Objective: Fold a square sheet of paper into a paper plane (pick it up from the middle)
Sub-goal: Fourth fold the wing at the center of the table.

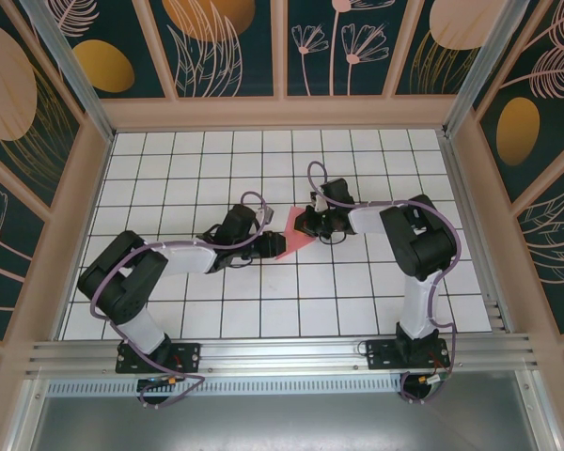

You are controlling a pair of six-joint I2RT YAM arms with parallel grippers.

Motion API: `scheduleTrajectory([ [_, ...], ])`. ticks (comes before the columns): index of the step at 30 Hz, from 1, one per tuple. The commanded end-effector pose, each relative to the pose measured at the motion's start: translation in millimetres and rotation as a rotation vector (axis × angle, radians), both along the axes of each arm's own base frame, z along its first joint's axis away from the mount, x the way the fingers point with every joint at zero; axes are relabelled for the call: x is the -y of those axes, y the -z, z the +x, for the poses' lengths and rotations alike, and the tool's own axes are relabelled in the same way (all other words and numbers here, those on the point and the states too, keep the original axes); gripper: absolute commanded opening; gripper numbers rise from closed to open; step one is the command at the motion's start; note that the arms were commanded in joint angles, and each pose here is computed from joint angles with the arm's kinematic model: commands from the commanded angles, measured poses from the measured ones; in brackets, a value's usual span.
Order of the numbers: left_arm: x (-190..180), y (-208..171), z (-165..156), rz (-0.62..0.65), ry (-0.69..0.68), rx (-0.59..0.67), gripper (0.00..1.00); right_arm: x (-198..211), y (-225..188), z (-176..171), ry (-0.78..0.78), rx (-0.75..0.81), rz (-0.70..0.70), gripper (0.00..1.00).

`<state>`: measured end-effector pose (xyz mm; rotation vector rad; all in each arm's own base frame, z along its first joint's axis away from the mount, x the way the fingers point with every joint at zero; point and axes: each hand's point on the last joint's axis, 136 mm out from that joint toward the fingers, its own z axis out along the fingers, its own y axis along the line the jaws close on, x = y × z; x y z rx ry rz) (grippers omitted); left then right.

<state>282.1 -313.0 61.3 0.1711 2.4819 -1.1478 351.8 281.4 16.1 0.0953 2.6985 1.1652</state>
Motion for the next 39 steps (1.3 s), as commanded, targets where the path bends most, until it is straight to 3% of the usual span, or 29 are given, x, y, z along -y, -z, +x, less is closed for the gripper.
scheduleTrajectory([
  [1, 12.3, -0.2, -1.6, -0.047, 0.028, -0.045, 0.28, 27.9, 61.0, -27.8, 0.044, -0.164, -0.169, 0.05],
  [9, 18.4, 27.1, -1.4, -0.009, 0.048, -0.124, 0.29, 28.9, 60.8, -27.3, 0.052, -0.176, -0.18, 0.05],
  [25, -2.7, 43.4, 4.6, 0.142, -0.011, -0.111, 0.3, 33.6, 67.9, -30.4, 0.056, -0.195, -0.212, 0.05],
  [34, -1.1, 43.7, -4.7, 0.104, 0.006, -0.137, 0.29, 35.2, 70.9, -32.8, 0.058, -0.204, -0.217, 0.05],
  [39, 12.1, 12.7, 1.9, 0.016, 0.025, -0.089, 0.29, 34.6, 69.5, -32.4, 0.057, -0.199, -0.214, 0.05],
])
